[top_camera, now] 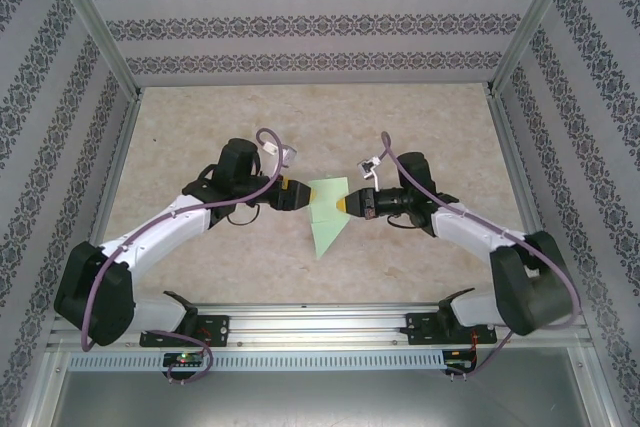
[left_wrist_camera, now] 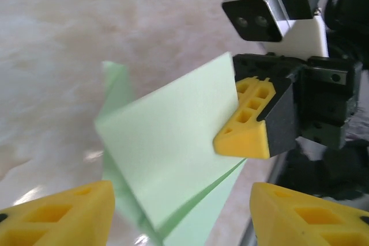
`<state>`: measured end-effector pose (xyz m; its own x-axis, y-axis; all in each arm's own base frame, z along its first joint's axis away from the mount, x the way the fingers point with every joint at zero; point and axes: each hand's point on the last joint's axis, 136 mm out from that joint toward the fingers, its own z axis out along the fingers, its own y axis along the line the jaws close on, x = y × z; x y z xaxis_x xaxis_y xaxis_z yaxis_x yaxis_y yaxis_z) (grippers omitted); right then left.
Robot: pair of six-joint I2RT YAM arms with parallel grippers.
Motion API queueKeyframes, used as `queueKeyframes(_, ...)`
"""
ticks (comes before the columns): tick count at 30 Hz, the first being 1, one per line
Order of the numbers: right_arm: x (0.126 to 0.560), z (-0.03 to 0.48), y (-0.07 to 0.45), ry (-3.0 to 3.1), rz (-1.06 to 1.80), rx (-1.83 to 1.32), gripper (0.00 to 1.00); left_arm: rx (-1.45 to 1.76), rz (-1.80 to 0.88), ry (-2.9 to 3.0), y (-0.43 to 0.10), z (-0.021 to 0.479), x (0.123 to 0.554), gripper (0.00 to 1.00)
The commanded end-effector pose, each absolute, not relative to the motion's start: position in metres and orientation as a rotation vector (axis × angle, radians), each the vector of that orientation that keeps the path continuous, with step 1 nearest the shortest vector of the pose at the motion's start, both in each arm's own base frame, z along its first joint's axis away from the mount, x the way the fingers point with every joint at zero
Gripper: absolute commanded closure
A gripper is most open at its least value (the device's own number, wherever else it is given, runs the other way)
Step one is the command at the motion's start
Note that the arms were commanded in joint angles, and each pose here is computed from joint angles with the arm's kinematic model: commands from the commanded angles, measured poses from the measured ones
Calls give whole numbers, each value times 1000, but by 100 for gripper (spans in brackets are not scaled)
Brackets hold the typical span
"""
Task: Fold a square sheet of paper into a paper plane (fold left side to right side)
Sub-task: Fold the wing for the fifth time at the center of the table.
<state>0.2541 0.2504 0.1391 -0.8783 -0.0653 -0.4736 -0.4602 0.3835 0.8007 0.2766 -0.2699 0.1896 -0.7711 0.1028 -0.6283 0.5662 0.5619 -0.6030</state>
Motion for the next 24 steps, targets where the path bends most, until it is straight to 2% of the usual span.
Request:
queueKeyframes(1, 272, 118, 248, 2386, 1423, -289, 100, 446, -910, 2320, -241, 181, 284, 33)
queueKeyframes(6, 283, 88, 241, 2527, 1382, -105, 99, 506, -806, 2371, -245, 168, 257, 32)
queueKeyframes(13, 288, 73, 231, 2660, 1346, 82, 96, 641, -836, 2428, -279, 138, 211, 33)
queueKeyframes(24, 285, 52, 228, 2780, 1318, 179, 96, 819, -596, 2537, -336, 82, 204, 29)
